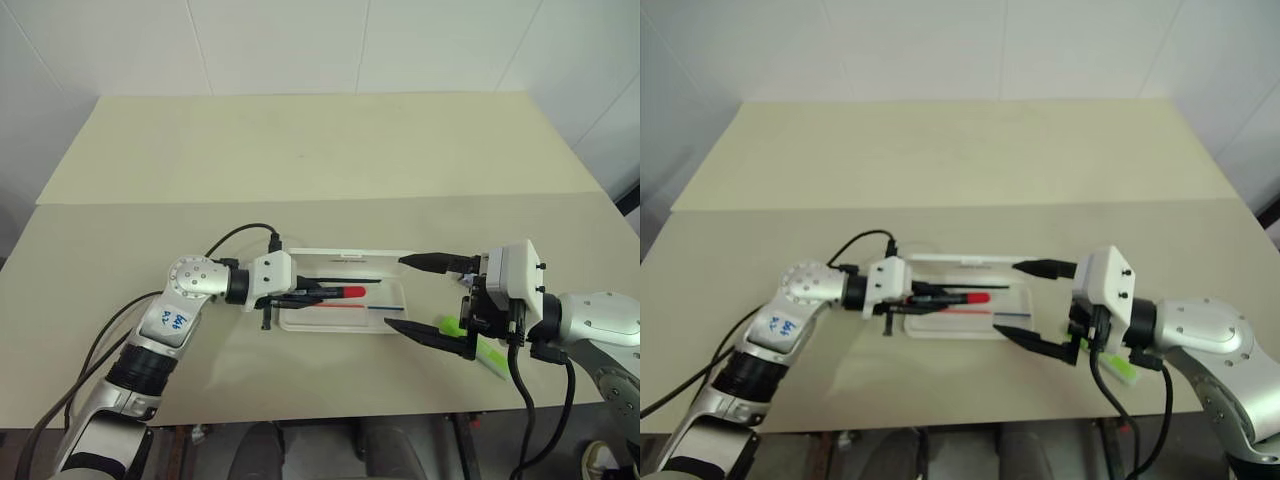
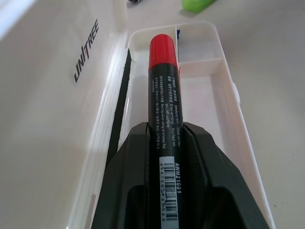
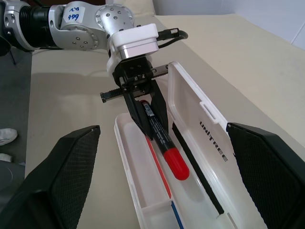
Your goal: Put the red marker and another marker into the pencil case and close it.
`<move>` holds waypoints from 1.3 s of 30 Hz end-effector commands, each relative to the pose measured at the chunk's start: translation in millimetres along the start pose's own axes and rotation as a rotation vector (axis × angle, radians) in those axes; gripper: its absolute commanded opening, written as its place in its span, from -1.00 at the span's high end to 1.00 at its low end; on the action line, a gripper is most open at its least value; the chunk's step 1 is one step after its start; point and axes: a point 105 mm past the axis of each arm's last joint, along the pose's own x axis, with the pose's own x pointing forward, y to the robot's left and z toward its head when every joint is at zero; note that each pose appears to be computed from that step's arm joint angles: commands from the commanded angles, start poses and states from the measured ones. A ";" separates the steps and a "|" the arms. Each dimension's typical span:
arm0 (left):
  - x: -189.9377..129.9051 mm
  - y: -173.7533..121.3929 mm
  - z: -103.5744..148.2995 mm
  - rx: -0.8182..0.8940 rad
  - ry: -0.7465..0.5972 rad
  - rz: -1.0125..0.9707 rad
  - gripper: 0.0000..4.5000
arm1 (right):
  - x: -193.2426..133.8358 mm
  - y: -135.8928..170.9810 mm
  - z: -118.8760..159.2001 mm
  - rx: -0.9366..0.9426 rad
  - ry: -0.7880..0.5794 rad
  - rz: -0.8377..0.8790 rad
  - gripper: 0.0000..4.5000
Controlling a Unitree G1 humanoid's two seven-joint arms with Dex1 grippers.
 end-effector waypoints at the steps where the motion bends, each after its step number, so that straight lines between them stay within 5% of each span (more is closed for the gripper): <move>1: 7.8 4.4 5.2 0.037 0.004 0.021 0.71 | -0.3 4.5 14.6 -0.053 -0.027 0.008 -1.00; 9: 16.5 5.5 9.8 0.034 -0.017 0.025 0.71 | 1.6 6.9 16.3 -0.046 -0.036 0.007 -1.00; 10: 16.9 6.3 10.0 0.036 -0.017 0.031 0.39 | 1.7 7.0 16.5 -0.046 -0.038 0.006 -1.00; 14: 16.1 6.1 12.3 0.052 -0.023 0.029 -0.15 | 2.1 7.3 16.7 -0.043 -0.040 0.005 -1.00; 25: -20.3 -11.6 20.5 -0.030 -0.062 -0.018 -0.15 | -2.1 4.9 8.7 0.004 -0.032 -0.007 -1.00; 32: -56.4 -32.6 24.3 -0.118 -0.082 -0.029 -0.15 | -29.6 -4.3 -27.4 0.128 0.052 -0.094 -1.00; 35: -70.7 -40.9 25.6 -0.141 -0.093 -0.016 -0.39 | -46.5 -11.8 -43.9 0.144 0.110 -0.158 -1.00; 39: -79.8 -47.2 30.4 -0.147 -0.131 -0.001 -0.99 | -67.4 -19.4 -60.8 0.156 0.179 -0.240 -1.00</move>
